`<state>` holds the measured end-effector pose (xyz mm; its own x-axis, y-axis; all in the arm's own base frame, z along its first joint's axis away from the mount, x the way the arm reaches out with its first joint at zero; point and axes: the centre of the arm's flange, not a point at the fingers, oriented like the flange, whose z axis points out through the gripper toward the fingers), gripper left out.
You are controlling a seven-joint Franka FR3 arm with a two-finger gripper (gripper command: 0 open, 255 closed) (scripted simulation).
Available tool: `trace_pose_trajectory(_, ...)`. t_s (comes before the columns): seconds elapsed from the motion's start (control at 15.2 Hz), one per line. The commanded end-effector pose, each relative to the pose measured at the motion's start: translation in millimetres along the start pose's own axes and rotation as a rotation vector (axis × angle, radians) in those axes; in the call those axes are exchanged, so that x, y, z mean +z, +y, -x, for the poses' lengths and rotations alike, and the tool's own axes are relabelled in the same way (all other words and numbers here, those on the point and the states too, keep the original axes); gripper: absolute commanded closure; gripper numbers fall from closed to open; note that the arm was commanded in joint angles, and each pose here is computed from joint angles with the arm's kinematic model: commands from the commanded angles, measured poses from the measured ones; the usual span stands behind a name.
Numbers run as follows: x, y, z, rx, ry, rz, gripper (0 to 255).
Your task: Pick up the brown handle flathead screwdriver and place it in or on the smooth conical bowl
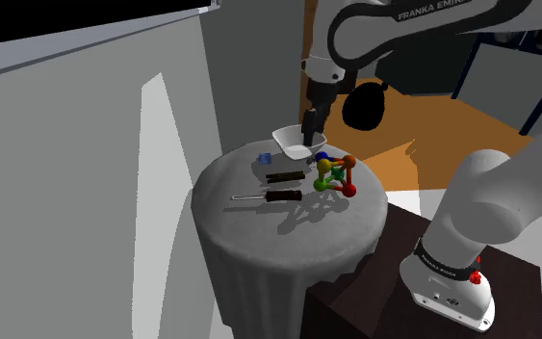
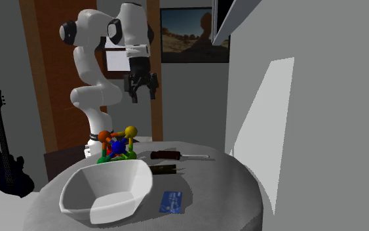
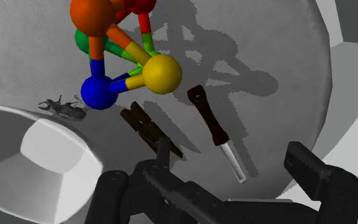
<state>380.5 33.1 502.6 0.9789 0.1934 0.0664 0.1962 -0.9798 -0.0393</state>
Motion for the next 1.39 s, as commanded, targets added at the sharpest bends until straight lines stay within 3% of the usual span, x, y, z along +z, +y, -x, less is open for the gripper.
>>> trace_pose_trajectory(0.0,21.7,-4.8,-13.4,-0.016,0.000,0.003,0)
trace_pose_trajectory(0.99,191.5,-53.2,-107.2,-0.132,-0.019,0.020,0)
trace_pose_trajectory(1.32,215.3,-53.6,-108.2,-0.134,-0.019,0.020,0)
